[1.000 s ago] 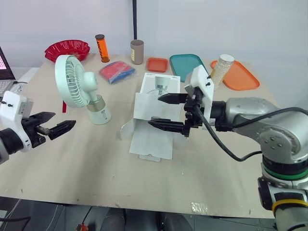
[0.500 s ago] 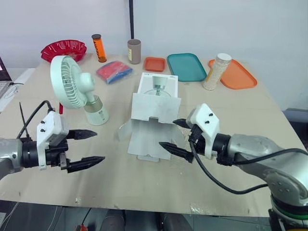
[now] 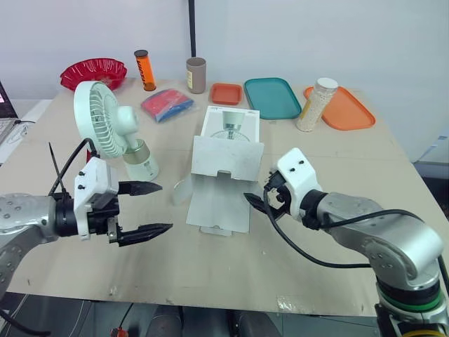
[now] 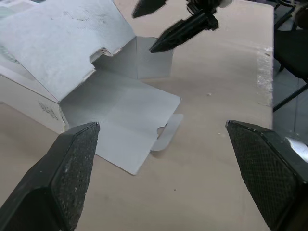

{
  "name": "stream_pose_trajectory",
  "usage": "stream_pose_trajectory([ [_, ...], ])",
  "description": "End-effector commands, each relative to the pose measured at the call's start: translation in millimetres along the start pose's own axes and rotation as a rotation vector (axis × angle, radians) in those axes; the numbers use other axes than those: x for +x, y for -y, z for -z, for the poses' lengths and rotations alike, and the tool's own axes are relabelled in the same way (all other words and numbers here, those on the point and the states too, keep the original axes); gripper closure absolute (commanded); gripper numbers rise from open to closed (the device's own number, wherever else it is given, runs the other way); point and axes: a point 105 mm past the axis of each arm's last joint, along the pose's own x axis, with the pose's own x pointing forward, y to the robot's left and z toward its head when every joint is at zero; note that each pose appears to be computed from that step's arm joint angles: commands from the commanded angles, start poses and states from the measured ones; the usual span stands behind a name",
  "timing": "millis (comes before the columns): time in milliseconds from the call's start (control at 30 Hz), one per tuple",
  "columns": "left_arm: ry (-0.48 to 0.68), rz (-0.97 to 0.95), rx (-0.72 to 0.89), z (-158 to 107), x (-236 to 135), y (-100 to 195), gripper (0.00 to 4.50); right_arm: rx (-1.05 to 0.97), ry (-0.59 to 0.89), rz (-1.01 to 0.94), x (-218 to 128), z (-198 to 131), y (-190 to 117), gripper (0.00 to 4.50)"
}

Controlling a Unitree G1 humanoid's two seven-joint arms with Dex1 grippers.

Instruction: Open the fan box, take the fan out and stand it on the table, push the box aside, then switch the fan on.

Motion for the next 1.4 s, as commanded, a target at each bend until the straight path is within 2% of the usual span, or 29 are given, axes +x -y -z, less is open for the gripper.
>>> stream_pose_trajectory([
  [33,0.034,-0.030,0.039,-9.4,3.8,-4.7,0.03,-0.027,0.048,0.039,3.9,-11.4,3.4,0.00],
  [267,0.035,-0.023,0.035,-6.8,9.2,-3.2,0.03,-0.026,0.063,0.074,19.1,-17.2,8.6,0.00],
  [733,0.068,-0.019,0.031,-7.9,21.6,-1.0,0.03,-0.068,0.043,0.256,46.5,-15.1,41.3,0.00],
  [833,0.071,-0.020,0.031,-7.7,23.0,-1.8,0.00,-0.033,0.032,0.276,46.9,-13.0,46.0,0.82],
  [867,0.072,-0.019,0.033,-7.8,23.1,-1.7,0.00,-0.028,0.028,0.284,46.4,-12.4,47.2,0.82],
  [900,0.072,-0.020,0.035,-7.8,23.1,-2.3,0.00,-0.017,0.024,0.289,46.1,-11.5,47.9,1.48],
  [933,0.071,-0.021,0.036,-7.7,23.1,-3.4,0.00,-0.009,0.022,0.299,45.4,-11.2,49.4,1.91],
  [967,0.071,-0.021,0.038,-7.7,22.9,-4.1,0.00,-0.004,0.021,0.305,44.9,-11.3,50.1,2.12],
  [1000,0.071,-0.021,0.039,-7.7,22.8,-4.6,0.00,0.000,0.020,0.307,44.6,-11.4,50.5,2.12],
  [1033,0.072,-0.021,0.041,-7.9,22.7,-4.6,0.00,-0.001,0.021,0.310,44.0,-11.9,50.8,2.80],
  [1067,0.073,-0.021,0.042,-8.2,22.7,-4.8,0.00,0.001,0.023,0.315,43.4,-12.4,51.5,3.02],
  [1100,0.075,-0.022,0.042,-8.8,22.8,-5.5,0.00,0.004,0.024,0.323,42.4,-12.7,52.6,3.55],
  [1200,0.087,-0.026,0.046,-11.1,24.2,-7.7,0.00,0.018,0.029,0.359,36.1,-12.6,58.8,4.49],
  [1400,0.105,-0.011,0.047,-13.5,31.1,-8.2,0.00,0.058,0.047,0.404,13.5,-11.0,67.1,4.49],
])
